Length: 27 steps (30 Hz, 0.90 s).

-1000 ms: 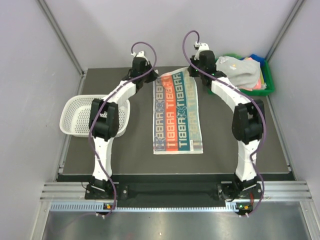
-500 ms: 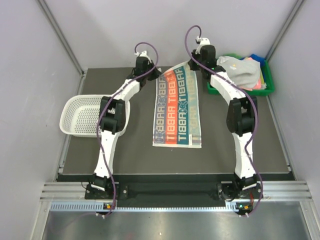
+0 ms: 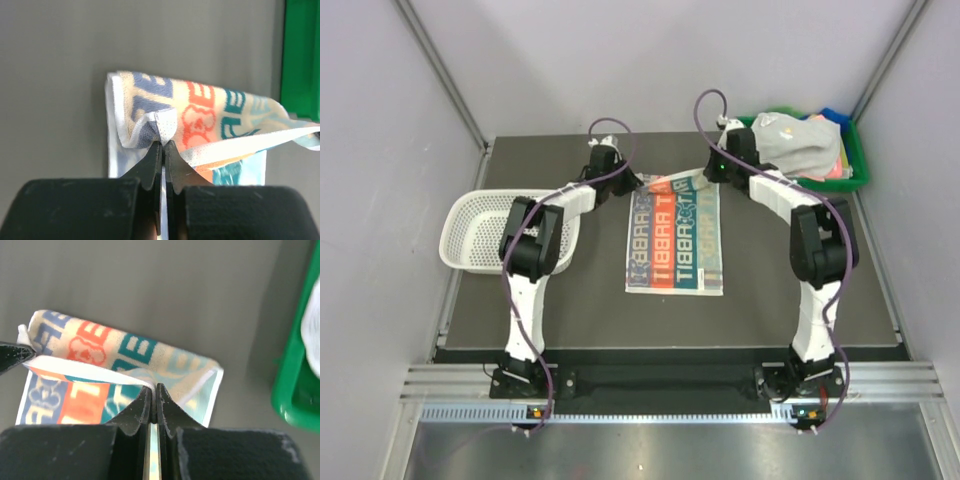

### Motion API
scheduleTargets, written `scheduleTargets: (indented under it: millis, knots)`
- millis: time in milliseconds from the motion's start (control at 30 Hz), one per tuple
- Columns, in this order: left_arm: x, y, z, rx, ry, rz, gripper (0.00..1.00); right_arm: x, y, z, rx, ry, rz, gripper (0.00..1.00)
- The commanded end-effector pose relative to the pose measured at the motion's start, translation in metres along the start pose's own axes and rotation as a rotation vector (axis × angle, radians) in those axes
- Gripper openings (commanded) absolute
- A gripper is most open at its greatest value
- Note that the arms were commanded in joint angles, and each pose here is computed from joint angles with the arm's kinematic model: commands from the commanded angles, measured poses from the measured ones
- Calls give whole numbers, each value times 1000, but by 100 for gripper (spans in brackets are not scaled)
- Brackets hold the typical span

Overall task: Fold and stack the towels
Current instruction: Fold the towel

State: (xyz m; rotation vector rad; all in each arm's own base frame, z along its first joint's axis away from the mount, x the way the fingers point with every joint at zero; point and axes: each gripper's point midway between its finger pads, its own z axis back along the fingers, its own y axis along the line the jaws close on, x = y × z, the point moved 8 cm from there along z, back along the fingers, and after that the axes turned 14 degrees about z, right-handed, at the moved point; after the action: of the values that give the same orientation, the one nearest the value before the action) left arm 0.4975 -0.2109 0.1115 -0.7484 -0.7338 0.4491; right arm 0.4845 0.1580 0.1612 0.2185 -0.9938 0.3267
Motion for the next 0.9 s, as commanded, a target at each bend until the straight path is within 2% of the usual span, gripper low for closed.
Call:
scheduleTargets:
  millis: [0, 167, 300, 333, 467, 867]
  knots:
    - [15, -43, 38, -112, -100, -7, 0, 42, -3, 50, -40, -159, -26, 0]
    - [-17, -30, 53, -64, -59, 12, 0, 23, 3, 76, -35, -135, -35, 0]
    - [-32, -27, 72, -44, -67, 15, 0, -11, 10, 86, -17, -64, -53, 0]
    - [-35, -25, 74, -40, -64, 16, 0, -7, 11, 91, -15, -99, -54, 0]
    - [-52, -15, 86, -11, -44, 26, 0, -36, 18, 101, -1, -59, -79, 0]
    - [-87, 6, 113, 30, 15, 31, 1, -80, 34, 125, 25, -23, -101, 1]
